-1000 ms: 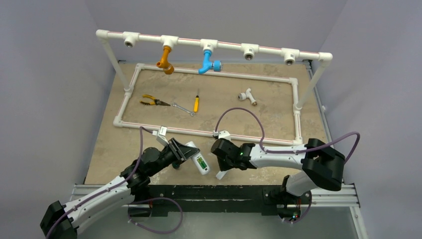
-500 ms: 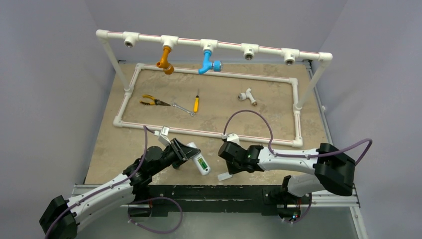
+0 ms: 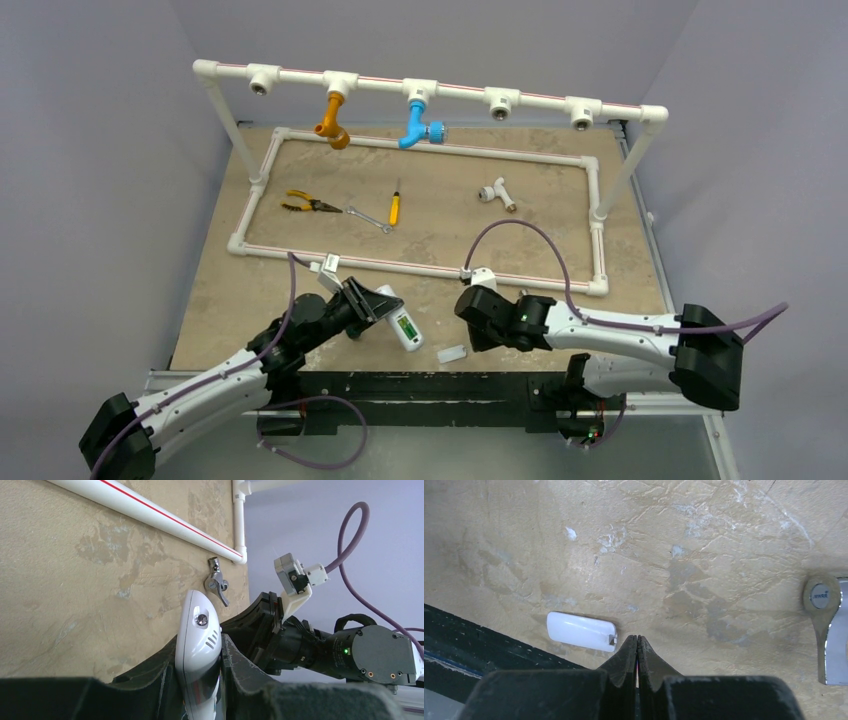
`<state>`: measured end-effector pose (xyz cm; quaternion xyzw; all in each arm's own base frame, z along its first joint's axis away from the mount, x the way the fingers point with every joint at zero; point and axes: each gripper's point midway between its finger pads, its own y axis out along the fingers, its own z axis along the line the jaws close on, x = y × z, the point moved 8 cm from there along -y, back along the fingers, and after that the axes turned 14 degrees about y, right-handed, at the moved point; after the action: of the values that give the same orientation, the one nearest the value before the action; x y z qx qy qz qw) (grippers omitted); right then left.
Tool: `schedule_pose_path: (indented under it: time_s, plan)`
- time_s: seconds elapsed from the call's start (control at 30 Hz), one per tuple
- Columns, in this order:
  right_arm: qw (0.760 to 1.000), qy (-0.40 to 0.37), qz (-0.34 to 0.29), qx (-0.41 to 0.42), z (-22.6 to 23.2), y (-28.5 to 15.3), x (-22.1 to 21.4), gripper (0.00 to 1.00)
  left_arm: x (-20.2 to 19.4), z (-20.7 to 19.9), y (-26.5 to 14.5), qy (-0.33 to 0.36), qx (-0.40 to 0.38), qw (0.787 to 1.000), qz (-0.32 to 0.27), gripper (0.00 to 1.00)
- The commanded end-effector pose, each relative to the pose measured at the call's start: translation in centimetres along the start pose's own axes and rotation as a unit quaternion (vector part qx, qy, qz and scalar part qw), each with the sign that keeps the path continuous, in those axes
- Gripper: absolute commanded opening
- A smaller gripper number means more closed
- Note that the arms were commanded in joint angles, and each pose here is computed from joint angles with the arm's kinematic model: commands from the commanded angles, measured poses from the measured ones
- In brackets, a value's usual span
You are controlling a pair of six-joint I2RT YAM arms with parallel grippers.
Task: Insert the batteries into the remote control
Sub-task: Adjust the battery cover at the center of the board.
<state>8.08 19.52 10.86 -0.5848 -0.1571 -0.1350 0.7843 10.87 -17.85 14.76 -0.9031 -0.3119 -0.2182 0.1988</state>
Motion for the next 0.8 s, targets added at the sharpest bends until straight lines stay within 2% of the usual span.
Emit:
schedule_pose_path:
  time_s: [0.0,0.23,0.47,0.77]
  plan:
    - [0.999,-0.014,-0.038,0.017,0.3,-1.9,1.5,0.01,0.8,-1.4,-0.1,0.008,-0.037,0.999,-0.022,0.0]
    - [0.98,-0.064,0.004,0.187,2.6,-2.9,-0.2,0.0,0.9,-1.4,-0.4,0.009,-0.034,0.999,-0.026,0.0]
    - [0.973,-0.064,-0.009,0.22,2.5,-2.5,-2.2,0.0,0.8,-1.3,-0.2,0.009,-0.033,0.999,-0.024,0.0]
    - [0.973,-0.094,0.037,0.208,2.6,-0.6,-3.7,0.0,0.8,-1.3,0.0,0.008,-0.032,0.999,-0.023,0.0]
